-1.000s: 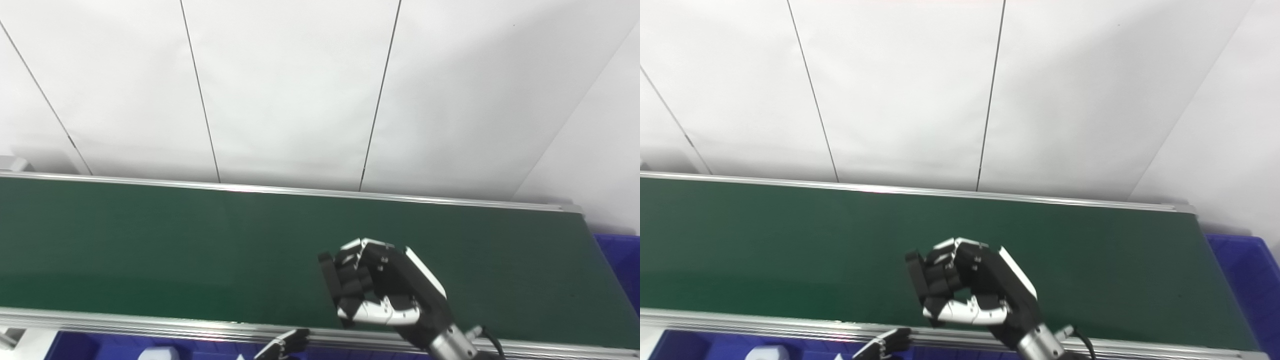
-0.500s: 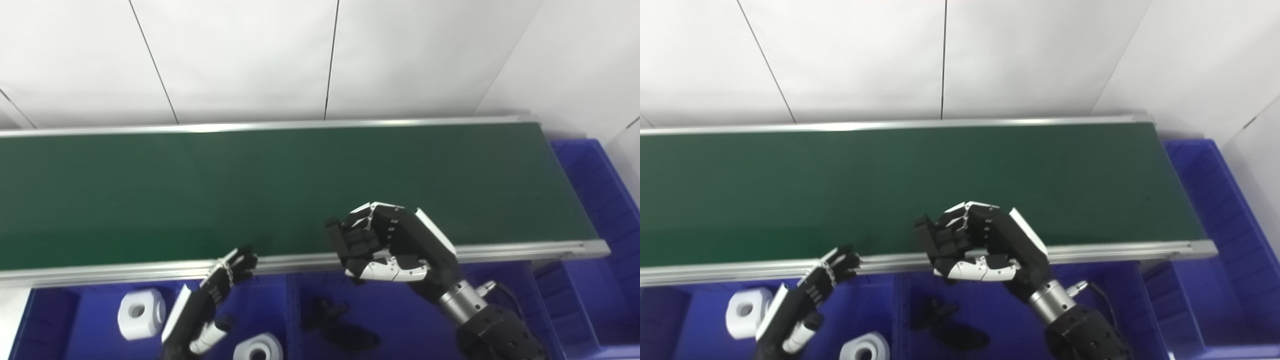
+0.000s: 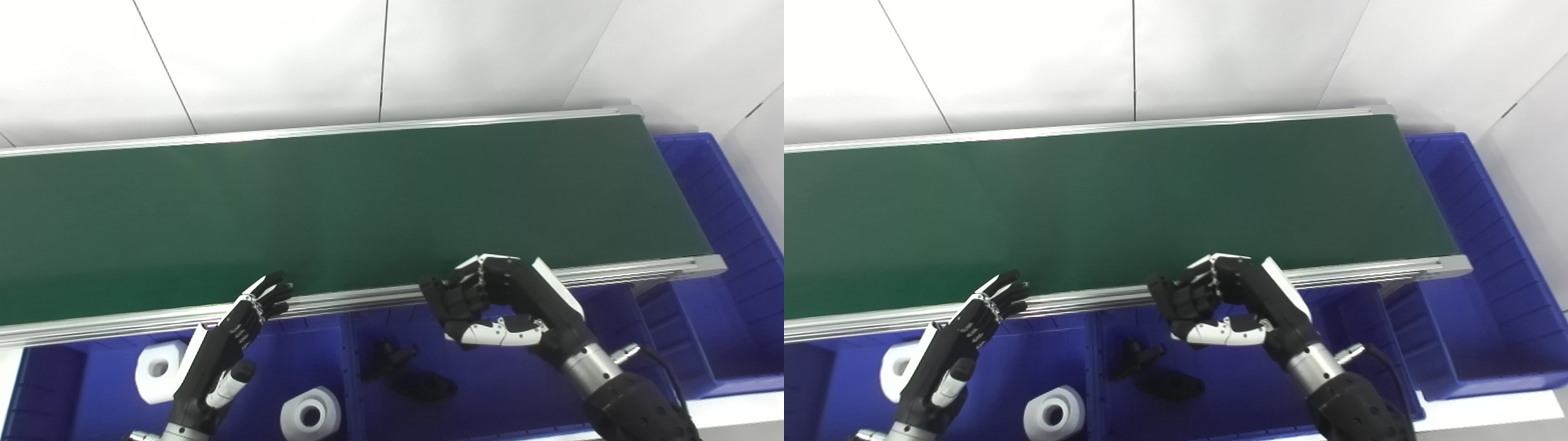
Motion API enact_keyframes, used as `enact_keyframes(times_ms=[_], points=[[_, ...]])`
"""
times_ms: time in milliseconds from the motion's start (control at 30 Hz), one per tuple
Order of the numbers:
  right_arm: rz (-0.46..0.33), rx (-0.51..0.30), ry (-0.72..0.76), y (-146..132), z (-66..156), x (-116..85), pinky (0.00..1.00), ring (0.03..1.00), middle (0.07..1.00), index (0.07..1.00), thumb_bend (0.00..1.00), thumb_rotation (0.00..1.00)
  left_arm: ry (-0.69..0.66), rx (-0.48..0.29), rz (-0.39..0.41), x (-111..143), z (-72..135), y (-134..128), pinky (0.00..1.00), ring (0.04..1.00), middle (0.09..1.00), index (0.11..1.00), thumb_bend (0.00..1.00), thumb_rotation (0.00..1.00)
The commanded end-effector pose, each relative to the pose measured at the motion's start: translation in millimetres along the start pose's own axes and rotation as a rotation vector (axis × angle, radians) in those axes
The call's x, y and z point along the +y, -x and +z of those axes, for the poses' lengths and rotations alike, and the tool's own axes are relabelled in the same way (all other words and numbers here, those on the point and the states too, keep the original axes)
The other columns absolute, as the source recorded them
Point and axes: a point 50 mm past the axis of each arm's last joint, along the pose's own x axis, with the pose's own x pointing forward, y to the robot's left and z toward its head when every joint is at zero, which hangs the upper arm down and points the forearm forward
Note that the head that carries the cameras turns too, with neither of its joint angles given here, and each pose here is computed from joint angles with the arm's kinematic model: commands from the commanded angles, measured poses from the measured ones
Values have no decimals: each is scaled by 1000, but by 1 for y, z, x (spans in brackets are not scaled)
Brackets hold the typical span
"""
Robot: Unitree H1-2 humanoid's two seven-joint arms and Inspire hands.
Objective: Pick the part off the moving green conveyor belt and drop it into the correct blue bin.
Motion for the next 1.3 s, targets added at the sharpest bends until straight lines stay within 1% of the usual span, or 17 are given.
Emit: enact_keyframes(times_ms=[0,133,233,367,533,567,667,767,900,1000,1067,1133,1200,1233,1267], points=[[-36,-39,104,6,2,-12,369,418,511,512,515,0,-8,-60,-6,0,11,0,828,858,843,877,848,859],[-56,-6,195,9,-7,-27,365,419,495,520,516,0,1,-58,-7,0,12,1,838,864,846,878,855,852],[-64,21,289,13,-13,-38,348,410,489,530,515,0,5,-61,-5,1,13,2,843,867,846,879,852,849],[-85,39,372,15,-16,-45,329,393,487,539,513,0,2,-61,0,2,15,3,838,862,842,875,848,845],[-111,53,581,16,-19,-53,309,378,484,542,512,0,-4,-55,-3,4,18,5,837,864,843,875,855,846],[-116,58,643,16,-19,-52,315,380,486,539,512,0,-3,-56,-2,4,18,5,838,864,842,874,853,844],[-121,67,758,15,-21,-49,331,384,485,534,513,0,-5,-59,-2,6,17,6,836,864,841,873,844,841],[-111,77,844,16,-21,-37,292,374,449,538,511,0,-11,-58,-5,6,19,6,840,864,843,873,848,844],[-114,56,900,19,-19,-26,285,370,459,540,512,0,-14,-57,-7,7,20,5,841,864,844,874,850,842],[-119,63,918,23,-16,-20,304,381,477,540,512,0,-8,-53,-8,7,20,5,844,865,840,872,851,839],[-131,71,938,26,-16,-18,294,376,472,542,511,0,-7,-48,-10,7,21,4,846,866,840,873,853,837],[-140,102,962,28,-18,-16,288,371,462,550,510,0,-4,-49,-12,6,21,3,848,868,841,874,853,834],[-141,139,980,30,-18,-16,318,383,462,551,512,0,-4,-56,-13,5,21,2,848,870,844,874,846,832],[-140,147,988,30,-19,-15,419,504,561,513,516,108,-6,-60,-11,5,21,2,839,863,841,873,837,833],[-137,151,997,31,-19,-15,477,562,607,549,611,223,-9,-60,-7,4,21,2,832,858,837,871,842,836]])
